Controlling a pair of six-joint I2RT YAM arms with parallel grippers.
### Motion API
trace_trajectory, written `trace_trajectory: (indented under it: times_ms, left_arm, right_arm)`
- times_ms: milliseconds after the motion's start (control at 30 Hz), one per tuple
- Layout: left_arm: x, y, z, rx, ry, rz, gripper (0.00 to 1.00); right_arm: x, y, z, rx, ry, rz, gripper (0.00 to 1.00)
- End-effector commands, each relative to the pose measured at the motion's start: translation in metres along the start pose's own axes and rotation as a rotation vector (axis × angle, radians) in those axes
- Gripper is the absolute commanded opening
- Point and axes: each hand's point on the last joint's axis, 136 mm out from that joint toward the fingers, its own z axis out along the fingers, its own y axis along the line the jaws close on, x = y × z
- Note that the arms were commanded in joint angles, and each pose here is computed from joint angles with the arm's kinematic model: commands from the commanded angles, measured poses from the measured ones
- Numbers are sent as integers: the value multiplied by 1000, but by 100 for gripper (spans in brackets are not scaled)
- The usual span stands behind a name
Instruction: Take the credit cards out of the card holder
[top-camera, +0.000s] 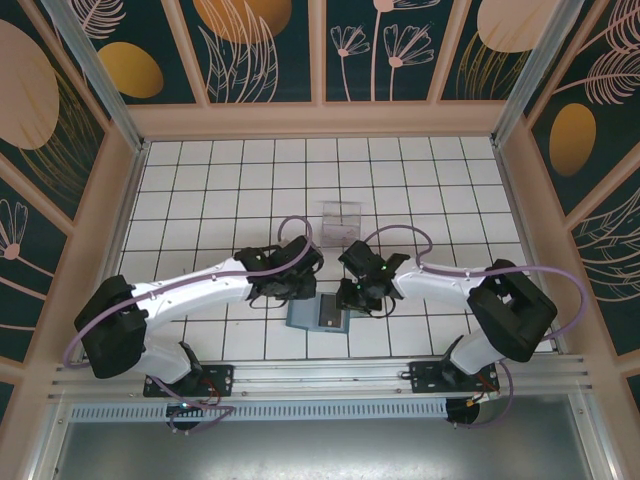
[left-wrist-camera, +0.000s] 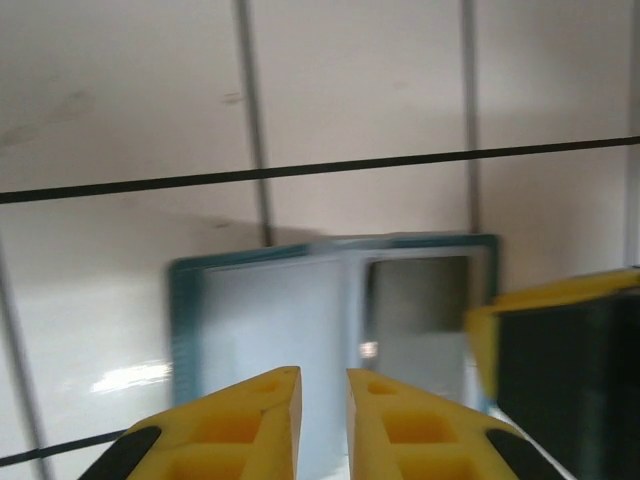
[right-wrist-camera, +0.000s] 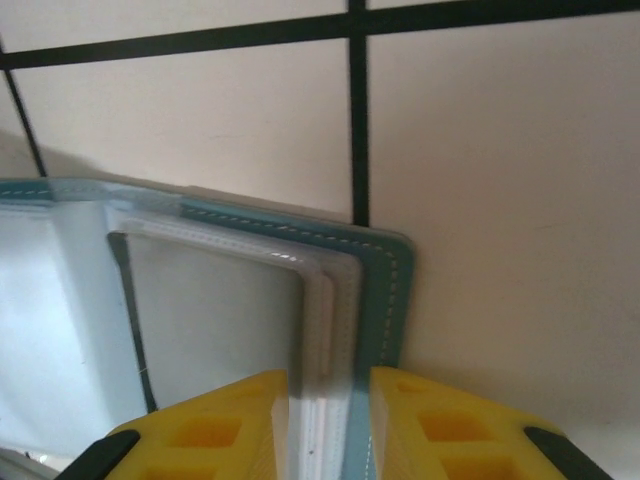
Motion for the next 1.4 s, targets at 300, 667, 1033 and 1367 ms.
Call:
trace_trajectory:
  times_ms: [300,667,1033,1367]
  left_arm:
    - [34,-18,55,221,165,-60,13]
    - [39,19,63,107,150,-89,7]
    - [33,10,60,154,135,-102,8]
    - [29,6,53,201,118,-132,11]
  right_arm:
    - [-11,-7,8,26,-57,18,25]
    - [-25,-8,2,48,-77,13,24]
    - [-18,10,-13,-19,-60,-2,29]
    - [-6,5,10,10,14,-28,35]
